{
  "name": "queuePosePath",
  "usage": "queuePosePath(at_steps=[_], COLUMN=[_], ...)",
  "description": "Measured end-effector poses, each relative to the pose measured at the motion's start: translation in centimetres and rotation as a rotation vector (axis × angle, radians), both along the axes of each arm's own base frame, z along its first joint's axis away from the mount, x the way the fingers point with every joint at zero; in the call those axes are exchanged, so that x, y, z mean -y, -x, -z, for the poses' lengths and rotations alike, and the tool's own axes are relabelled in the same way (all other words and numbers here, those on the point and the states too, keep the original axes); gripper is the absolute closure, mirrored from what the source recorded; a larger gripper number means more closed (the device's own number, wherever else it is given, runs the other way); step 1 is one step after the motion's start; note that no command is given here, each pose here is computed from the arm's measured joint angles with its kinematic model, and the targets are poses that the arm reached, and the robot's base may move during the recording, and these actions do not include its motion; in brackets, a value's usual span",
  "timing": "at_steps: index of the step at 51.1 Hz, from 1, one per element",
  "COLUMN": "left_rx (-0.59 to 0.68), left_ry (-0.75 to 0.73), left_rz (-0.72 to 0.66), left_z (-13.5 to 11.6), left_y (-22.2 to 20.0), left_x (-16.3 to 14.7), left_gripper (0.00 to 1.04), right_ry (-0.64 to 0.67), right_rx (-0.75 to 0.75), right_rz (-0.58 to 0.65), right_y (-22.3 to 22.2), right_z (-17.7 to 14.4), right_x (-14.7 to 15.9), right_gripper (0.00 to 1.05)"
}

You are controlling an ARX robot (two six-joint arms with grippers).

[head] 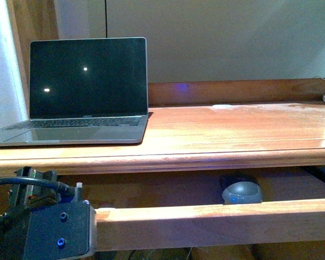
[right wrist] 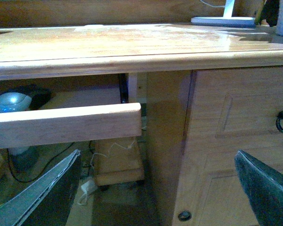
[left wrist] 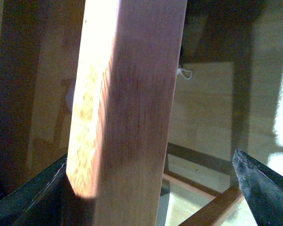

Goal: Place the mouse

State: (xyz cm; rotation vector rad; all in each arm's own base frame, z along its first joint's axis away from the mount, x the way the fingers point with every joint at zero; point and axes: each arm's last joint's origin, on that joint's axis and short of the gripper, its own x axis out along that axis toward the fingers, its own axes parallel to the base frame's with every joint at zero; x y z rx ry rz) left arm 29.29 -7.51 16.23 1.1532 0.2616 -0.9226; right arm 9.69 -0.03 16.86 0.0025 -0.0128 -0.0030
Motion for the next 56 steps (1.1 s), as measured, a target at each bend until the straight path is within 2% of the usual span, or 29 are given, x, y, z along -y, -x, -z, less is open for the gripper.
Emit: queuePosePath(at_steps=[23,44,56], left_rx=[-0.200,-0.366,-0.409], left_ry=[0.182,0.315,0.444], left_rz=[0.118,0.128,0.083], left_z=[-1.1,-1.8,-2.5], left_y=[5.2,8.8,8.9], left_x=[5.8,7.6,8.3], left_gripper=[0.08,0.08,0.08], right_ry=[0.000,0.000,0.000], right_rx=[0.000,0.000,0.000], right_rz=[0.000,0.000,0.000], right_y=[0.0,0.0,0.0], right_z=[0.0,0.0,0.0], right_x=[0.0,0.0,0.0], right_gripper=[0.07,0.07,0.07])
